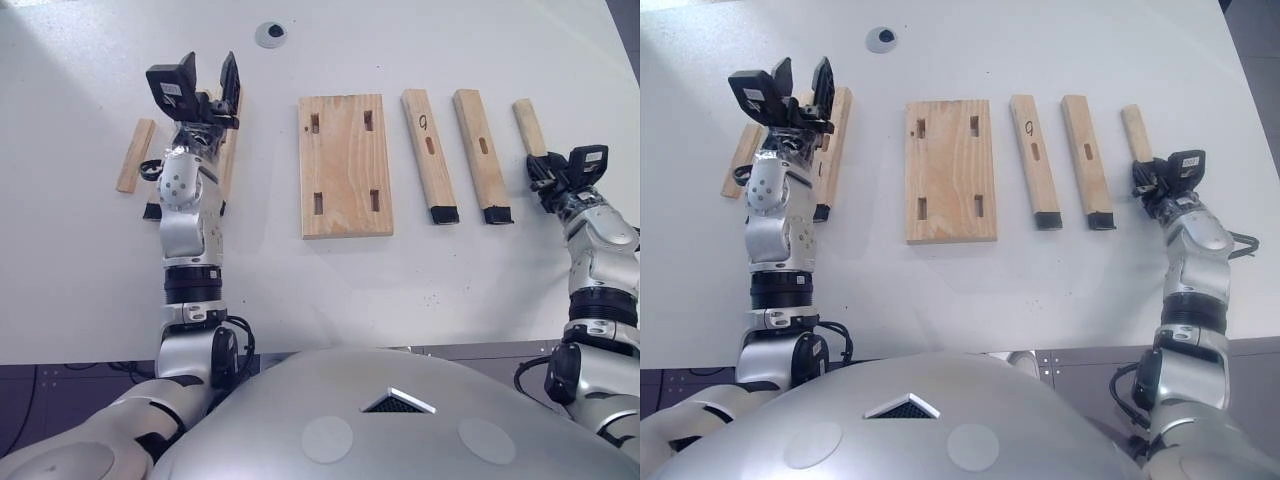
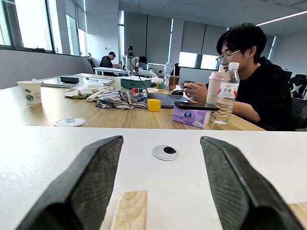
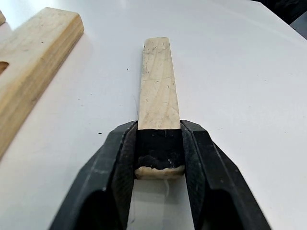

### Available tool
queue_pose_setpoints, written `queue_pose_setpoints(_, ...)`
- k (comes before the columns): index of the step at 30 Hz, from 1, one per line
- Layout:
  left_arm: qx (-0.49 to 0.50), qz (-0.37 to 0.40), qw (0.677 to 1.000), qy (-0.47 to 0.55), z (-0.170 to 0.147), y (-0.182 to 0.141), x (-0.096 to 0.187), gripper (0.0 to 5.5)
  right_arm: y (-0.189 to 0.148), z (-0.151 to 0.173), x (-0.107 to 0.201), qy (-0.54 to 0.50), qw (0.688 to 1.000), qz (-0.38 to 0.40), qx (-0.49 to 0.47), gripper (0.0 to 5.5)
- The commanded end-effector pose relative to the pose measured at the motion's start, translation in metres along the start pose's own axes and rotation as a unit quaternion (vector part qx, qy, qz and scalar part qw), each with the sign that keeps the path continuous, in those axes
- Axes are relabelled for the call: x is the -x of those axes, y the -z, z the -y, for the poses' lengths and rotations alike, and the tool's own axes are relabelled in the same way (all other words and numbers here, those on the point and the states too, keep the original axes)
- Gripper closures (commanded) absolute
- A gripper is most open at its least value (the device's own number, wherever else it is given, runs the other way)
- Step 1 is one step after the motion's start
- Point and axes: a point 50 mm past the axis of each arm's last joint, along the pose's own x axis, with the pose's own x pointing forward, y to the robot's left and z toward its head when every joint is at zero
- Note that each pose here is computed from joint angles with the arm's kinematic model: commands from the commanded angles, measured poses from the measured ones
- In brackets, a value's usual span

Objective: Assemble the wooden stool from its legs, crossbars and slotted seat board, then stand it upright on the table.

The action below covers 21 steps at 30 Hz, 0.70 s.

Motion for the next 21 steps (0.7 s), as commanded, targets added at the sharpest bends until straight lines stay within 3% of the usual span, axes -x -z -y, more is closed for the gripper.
queue_pose_setpoints(1, 0.11, -0.015, 0.994, -0.011, -0.004, -0.025, -0.019, 2.55, -0.112, -0.063, -0.008, -0.063, 0.954, 0.286, 0.062, 4.19)
queue_pose_setpoints(5, 0.283, -0.091, 0.939, 0.172, 0.041, -0.041, -0.014, 2.55, -0.153, -0.14, -0.001, -0.193, 0.908, 0.368, 0.051, 4.19)
queue_pose_setpoints(9, 0.42, -0.1, 0.855, 0.289, 0.067, -0.068, 0.002, 2.55, -0.159, -0.176, 0.007, -0.253, 0.894, 0.367, 0.034, 4.19)
queue_pose_setpoints(11, 0.452, -0.1, 0.83, 0.312, 0.071, -0.076, 0.006, 2.55, -0.158, -0.186, 0.008, -0.273, 0.892, 0.358, 0.027, 4.19)
queue_pose_setpoints(15, 0.48, -0.106, 0.808, 0.325, 0.073, -0.084, 0.008, 2.55, -0.156, -0.201, 0.012, -0.305, 0.886, 0.348, 0.025, 4.19)
queue_pose_setpoints(21, 0.483, -0.12, 0.808, 0.314, 0.072, -0.083, 0.006, 2.55, -0.148, -0.213, 0.022, -0.353, 0.874, 0.333, 0.034, 4.19)
